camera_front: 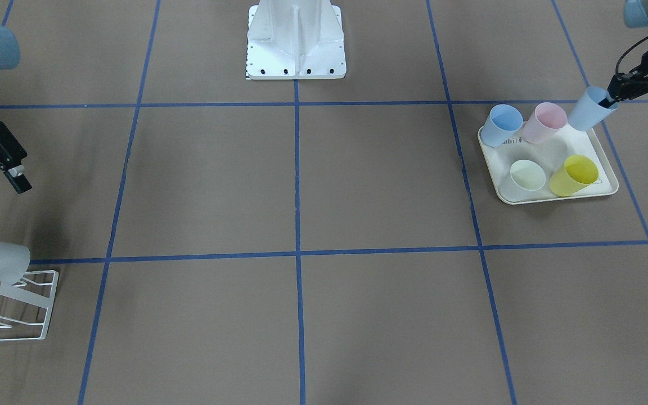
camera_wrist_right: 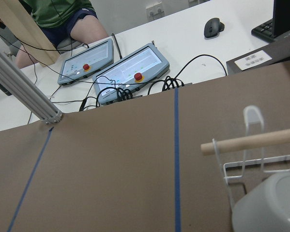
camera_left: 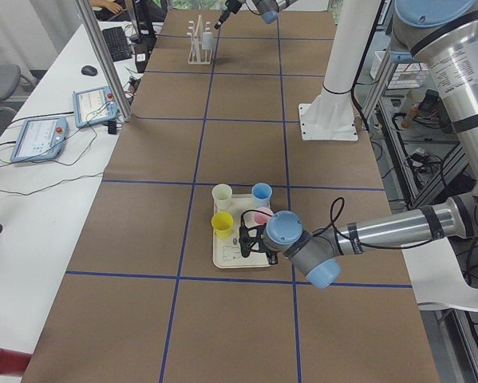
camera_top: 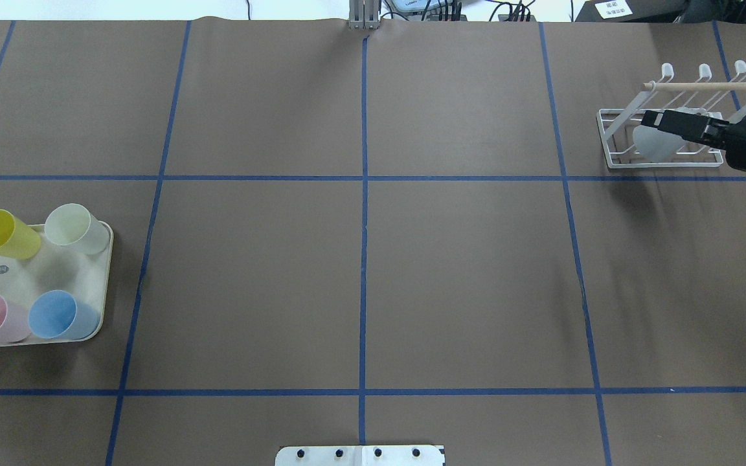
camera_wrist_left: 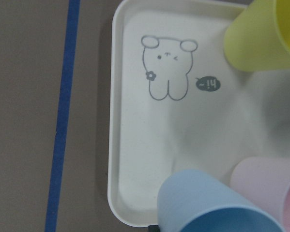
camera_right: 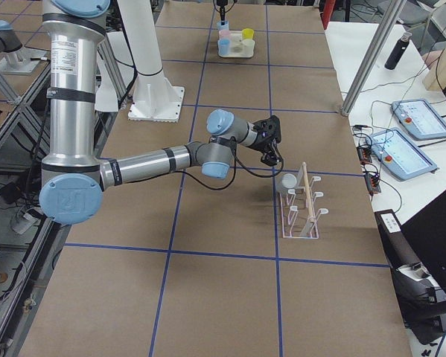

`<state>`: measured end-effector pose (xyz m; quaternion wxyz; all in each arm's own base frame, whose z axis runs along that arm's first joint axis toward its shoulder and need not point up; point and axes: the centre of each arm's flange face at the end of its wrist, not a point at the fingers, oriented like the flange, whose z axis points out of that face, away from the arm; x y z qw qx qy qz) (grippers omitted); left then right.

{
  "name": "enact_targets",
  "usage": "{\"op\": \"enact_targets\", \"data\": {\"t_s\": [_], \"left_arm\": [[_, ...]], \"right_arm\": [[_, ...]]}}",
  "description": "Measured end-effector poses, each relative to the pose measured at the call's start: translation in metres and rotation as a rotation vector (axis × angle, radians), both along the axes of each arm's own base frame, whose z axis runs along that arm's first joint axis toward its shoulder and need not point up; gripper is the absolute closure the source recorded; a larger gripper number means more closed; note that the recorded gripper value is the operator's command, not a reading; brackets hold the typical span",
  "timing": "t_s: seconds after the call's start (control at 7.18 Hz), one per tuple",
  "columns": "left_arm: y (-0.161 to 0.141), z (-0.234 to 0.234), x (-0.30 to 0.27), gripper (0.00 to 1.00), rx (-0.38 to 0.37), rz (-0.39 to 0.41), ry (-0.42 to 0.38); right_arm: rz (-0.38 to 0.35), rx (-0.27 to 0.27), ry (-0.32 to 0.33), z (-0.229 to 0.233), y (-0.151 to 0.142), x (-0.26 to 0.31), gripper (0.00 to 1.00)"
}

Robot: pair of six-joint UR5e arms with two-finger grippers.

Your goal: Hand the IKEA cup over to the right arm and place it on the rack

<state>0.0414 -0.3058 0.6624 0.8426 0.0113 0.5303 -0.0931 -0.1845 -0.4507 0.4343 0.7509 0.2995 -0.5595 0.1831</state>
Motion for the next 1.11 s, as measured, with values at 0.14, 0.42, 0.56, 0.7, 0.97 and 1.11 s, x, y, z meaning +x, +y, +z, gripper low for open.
{"op": "enact_targets", "data": {"t_s": [0.14,0.42,0.56,0.7,0.97,1.11], "left_arm": [[-0.014,-0.015,-0.022,1.00,0.003,-0.054,0.057],[-0.049,-0.051,-0.030,1.00,-0.040,-0.128,0.141],[-0.079,-0.083,-0.025,1.00,-0.063,-0.152,0.197],[-0.114,-0.125,-0.015,1.00,-0.094,-0.159,0.259],[-0.167,-0.215,0.024,1.00,-0.161,-0.140,0.372],[-0.185,-0.261,0.050,1.00,-0.177,-0.118,0.425]], "right_arm": [[-0.037,-0.018,-0.113,-0.010,0.013,-0.019,0.02],[-0.134,-0.078,-0.345,-0.044,0.036,-0.062,0.02],[-0.198,-0.103,-0.434,-0.067,0.045,-0.084,0.02],[-0.264,-0.120,-0.496,-0.088,0.053,-0.099,0.02],[-0.402,-0.126,-0.581,-0.120,0.071,-0.110,0.01],[-0.452,-0.131,-0.626,-0.128,0.078,-0.110,0.01]]}}
